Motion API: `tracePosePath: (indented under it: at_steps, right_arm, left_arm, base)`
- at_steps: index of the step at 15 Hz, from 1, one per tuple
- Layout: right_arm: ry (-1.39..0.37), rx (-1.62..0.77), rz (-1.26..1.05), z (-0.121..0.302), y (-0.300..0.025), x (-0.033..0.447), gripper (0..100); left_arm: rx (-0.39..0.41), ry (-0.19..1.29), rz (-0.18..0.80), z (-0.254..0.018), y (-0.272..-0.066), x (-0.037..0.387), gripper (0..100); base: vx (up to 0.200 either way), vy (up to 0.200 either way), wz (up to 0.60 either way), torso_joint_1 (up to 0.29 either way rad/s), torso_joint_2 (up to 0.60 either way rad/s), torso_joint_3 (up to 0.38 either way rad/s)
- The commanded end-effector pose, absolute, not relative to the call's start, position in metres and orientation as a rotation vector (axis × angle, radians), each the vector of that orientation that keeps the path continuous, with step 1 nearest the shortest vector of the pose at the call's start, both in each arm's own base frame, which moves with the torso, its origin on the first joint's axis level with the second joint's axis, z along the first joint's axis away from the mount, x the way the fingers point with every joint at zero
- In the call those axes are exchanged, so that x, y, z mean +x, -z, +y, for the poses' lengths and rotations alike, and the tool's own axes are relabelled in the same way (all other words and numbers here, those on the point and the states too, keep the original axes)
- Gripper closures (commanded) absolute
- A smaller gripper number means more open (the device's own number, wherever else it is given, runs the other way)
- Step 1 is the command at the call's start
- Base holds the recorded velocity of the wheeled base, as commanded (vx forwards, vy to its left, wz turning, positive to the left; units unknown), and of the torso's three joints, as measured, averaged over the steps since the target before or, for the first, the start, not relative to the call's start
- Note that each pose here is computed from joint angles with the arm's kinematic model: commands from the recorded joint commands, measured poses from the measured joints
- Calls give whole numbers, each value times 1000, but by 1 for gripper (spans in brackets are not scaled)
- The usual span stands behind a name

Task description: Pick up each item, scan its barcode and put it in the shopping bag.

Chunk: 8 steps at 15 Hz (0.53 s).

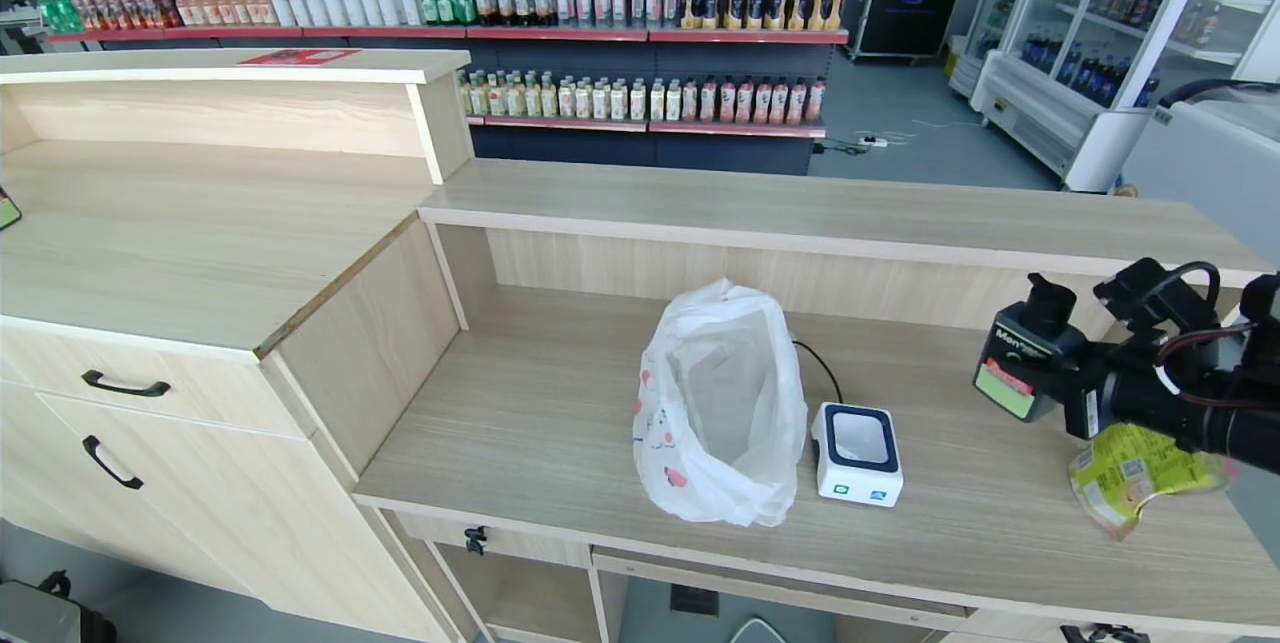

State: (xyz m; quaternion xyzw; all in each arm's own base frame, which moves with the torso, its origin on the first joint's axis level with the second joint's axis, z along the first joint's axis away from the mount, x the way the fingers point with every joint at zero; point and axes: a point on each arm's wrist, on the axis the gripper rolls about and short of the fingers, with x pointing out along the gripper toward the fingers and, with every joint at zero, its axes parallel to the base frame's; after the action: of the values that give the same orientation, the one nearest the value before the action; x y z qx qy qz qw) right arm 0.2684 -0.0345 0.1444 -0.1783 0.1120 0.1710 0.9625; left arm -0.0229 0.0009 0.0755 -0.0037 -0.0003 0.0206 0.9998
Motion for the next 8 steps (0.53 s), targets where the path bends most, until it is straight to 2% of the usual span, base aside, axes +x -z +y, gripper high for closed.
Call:
tracePosePath:
  at_steps: [1, 4, 8]
  right_arm:
    - [-303, -416, 169, -38, -155, 263, 100]
    - [-312, -427, 127, -29, -164, 267, 100]
    - [-228, -359, 110, -7, -171, 291, 100]
  left_arm:
    - [-8, -41, 0, 1, -75, -23, 0]
    - [-8, -41, 0, 1, -75, -23, 0]
    - [-8, -41, 0, 1, -75, -23, 0]
  base:
    - [0, 0, 0, 0, 0, 0]
    - [0, 0, 600, 2, 4, 1]
    - [0, 0, 600, 6, 2, 2]
